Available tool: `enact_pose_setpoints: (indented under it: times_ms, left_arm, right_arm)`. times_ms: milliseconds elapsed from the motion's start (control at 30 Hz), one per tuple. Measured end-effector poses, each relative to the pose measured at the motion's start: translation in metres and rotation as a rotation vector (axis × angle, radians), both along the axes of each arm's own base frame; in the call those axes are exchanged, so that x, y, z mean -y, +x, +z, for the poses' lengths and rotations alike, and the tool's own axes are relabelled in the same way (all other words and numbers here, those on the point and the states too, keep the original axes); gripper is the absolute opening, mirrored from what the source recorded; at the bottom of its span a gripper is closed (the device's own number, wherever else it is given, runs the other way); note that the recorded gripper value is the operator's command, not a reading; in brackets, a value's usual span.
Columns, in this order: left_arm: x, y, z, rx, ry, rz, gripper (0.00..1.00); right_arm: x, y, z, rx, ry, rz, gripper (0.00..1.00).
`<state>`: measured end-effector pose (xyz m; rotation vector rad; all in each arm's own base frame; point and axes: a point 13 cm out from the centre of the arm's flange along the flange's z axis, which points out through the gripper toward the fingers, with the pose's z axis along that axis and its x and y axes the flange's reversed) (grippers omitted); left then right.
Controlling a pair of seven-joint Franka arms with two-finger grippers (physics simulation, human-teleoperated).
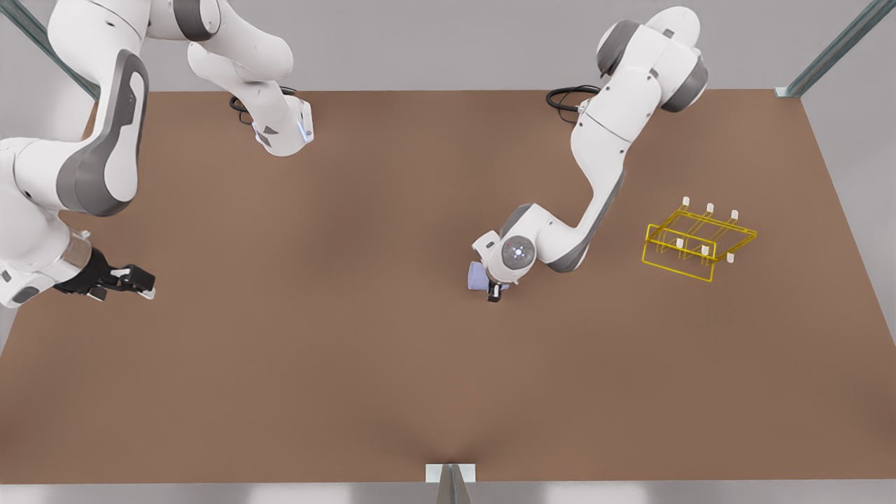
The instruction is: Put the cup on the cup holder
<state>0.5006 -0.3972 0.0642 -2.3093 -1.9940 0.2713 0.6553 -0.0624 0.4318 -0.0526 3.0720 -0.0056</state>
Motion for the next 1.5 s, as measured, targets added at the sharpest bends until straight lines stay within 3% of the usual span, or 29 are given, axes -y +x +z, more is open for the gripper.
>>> enact_pose_setpoints:
  times_ms: [267, 300, 600, 733, 867, 1133, 1233, 1367, 1500]
  left_arm:
    - [0.005, -0.009, -0.025, -0.012, -0.002, -0.005, 1.00]
    - [0.006, -0.009, -0.026, -0.012, -0.003, -0.004, 0.94]
    - [0.008, -0.008, -0.029, -0.006, -0.005, 0.013, 0.79]
    - [0.009, -0.005, -0.023, 0.002, -0.005, 0.021, 0.66]
    - [0.009, -0.001, -0.014, 0.011, -0.004, 0.030, 0.64]
    - [-0.013, 0.050, 0.087, 0.102, 0.011, 0.076, 0.66]
    - [-0.049, 0.080, 0.116, 0.132, 0.044, 0.130, 0.69]
    - [-0.100, 0.121, 0.173, 0.180, 0.081, 0.205, 0.67]
    - [-0.165, 0.141, 0.227, 0.209, 0.150, 0.272, 0.65]
  right_arm:
    - [-0.001, 0.001, -0.003, -0.001, 0.000, -0.003, 1.00]
    - [-0.001, 0.001, -0.003, -0.001, 0.000, -0.004, 1.00]
    - [-0.003, 0.002, -0.003, 0.001, 0.001, -0.004, 1.00]
    - [-0.003, 0.002, -0.004, -0.001, 0.001, -0.005, 1.00]
    - [-0.003, 0.003, -0.006, -0.004, 0.001, -0.005, 1.00]
    - [-0.003, 0.003, -0.007, -0.005, 0.001, -0.006, 1.00]
    - [-0.003, 0.003, -0.007, -0.005, 0.001, -0.007, 1.00]
    - [-0.003, 0.003, -0.007, -0.005, 0.001, -0.007, 1.00]
    - [-0.003, 0.003, -0.006, -0.005, 0.001, -0.007, 1.00]
